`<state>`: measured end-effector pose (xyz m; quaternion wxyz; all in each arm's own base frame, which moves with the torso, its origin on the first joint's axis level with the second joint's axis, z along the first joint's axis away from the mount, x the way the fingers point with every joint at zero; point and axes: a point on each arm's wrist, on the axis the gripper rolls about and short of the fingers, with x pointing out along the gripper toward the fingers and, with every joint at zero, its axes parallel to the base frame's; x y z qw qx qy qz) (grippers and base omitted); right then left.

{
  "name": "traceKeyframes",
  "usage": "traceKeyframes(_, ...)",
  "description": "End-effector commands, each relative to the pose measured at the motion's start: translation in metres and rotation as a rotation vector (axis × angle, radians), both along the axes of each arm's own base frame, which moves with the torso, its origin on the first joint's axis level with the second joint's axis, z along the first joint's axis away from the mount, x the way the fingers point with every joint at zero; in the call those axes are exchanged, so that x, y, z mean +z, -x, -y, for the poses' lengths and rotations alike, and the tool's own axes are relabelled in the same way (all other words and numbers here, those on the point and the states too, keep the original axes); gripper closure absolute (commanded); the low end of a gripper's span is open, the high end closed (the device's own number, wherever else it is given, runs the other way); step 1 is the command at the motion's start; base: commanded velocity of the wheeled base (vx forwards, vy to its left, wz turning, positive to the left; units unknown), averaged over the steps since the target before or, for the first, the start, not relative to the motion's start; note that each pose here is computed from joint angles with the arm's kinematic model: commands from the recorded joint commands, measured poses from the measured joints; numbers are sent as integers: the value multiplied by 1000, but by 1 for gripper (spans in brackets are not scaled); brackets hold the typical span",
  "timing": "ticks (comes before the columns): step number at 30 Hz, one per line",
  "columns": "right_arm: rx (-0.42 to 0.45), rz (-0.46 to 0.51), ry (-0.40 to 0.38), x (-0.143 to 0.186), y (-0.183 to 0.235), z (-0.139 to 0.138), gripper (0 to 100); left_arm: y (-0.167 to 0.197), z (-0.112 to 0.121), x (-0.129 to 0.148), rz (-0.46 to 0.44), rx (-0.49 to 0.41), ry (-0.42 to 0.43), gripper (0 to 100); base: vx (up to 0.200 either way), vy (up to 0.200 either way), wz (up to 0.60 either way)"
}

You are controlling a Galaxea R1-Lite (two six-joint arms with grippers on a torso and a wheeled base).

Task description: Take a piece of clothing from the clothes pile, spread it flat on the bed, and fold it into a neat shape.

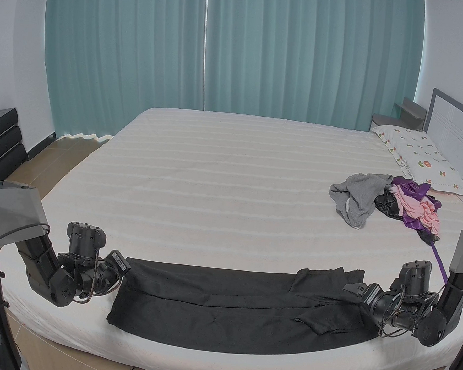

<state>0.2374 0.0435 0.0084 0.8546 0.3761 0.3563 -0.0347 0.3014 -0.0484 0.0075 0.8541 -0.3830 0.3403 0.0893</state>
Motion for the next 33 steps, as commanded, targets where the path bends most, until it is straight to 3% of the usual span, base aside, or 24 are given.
traceKeyframes(1,4,-2,-3,0,0,-2,0,1,0,2,5,3,-1,100,0,0,0)
traceKeyframes(9,-37,-59,-14,-18,-17,1,0,1,1,1,3,-1,-1,100,0,0,0)
traceKeyframes(17,-85,-46,-28,-21,-37,2,0,0,1,0,3,-1,-1,100,0,0,0)
traceKeyframes(18,-85,-53,-26,-22,-38,1,100,0,1,1,5,2,0,100,0,0,0)
traceKeyframes(28,-80,-90,-15,-22,-37,0,100,0,1,3,15,1,-4,100,0,0,0)
traceKeyframes(33,-85,-55,-22,-15,-41,1,100,-1,1,7,30,1,-1,100,0,0,0)
